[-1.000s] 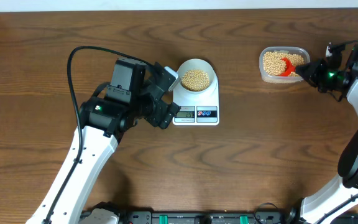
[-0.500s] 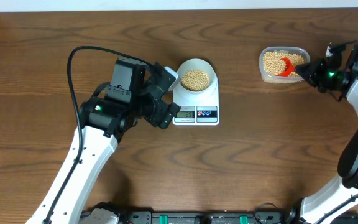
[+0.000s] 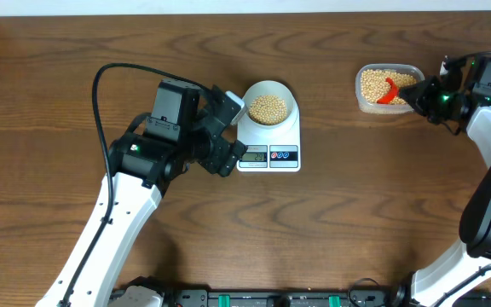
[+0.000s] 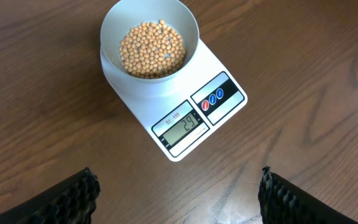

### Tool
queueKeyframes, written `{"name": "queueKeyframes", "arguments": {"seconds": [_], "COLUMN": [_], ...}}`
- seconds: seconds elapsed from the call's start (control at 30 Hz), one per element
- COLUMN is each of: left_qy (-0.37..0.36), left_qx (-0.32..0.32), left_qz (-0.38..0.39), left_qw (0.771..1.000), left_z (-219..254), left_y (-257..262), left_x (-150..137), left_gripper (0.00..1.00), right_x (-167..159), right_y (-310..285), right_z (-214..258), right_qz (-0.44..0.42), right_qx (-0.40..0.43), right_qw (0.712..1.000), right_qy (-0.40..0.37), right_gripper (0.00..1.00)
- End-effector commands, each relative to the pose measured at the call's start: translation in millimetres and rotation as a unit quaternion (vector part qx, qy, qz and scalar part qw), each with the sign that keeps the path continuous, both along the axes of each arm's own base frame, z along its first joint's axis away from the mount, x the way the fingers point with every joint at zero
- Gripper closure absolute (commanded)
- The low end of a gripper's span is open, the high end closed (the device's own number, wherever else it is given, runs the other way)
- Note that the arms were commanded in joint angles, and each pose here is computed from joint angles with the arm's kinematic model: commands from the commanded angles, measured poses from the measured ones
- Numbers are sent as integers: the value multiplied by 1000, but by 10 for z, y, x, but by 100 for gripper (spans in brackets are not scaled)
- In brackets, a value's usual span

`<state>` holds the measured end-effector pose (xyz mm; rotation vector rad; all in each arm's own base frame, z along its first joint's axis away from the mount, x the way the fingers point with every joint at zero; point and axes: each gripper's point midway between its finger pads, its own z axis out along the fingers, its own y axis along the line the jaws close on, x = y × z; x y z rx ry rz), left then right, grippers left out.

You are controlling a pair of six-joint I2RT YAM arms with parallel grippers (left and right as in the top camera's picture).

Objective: Scoop item into bowl and weigh 50g on scale
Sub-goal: 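Scoop soybeans and lift the red scoop out of the tub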

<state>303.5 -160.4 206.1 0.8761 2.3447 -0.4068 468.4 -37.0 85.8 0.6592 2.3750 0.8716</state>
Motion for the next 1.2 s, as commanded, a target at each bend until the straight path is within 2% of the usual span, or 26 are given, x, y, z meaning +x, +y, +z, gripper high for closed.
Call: {"name": "queueKeyframes", "arguments": {"seconds": [0.0, 0.27, 0.57, 1.17], "left_qy": [-4, -4, -4, -4], "left_qx": [0, 0, 0, 0], "left_qz": [-5, -5, -5, -5], "left_qw": [1000, 1000, 1000, 1000], "left_z": [4, 4, 4, 4], "left_y": [5, 5, 5, 5], "left_x": [-6, -6, -6, -6], "left_gripper": [16, 16, 15, 16], "right_x": [-44, -38, 15, -61], "right_y": [77, 71, 100, -123], "right_z": [-136, -129, 26, 176], "right_qz": [-4, -2, 31, 48], "right_qx": [-6, -6, 18, 53], "right_qw": [1000, 1000, 999, 995], "right_qy": [23, 20, -27, -66], "right_gripper": [99, 99, 99, 99]}}
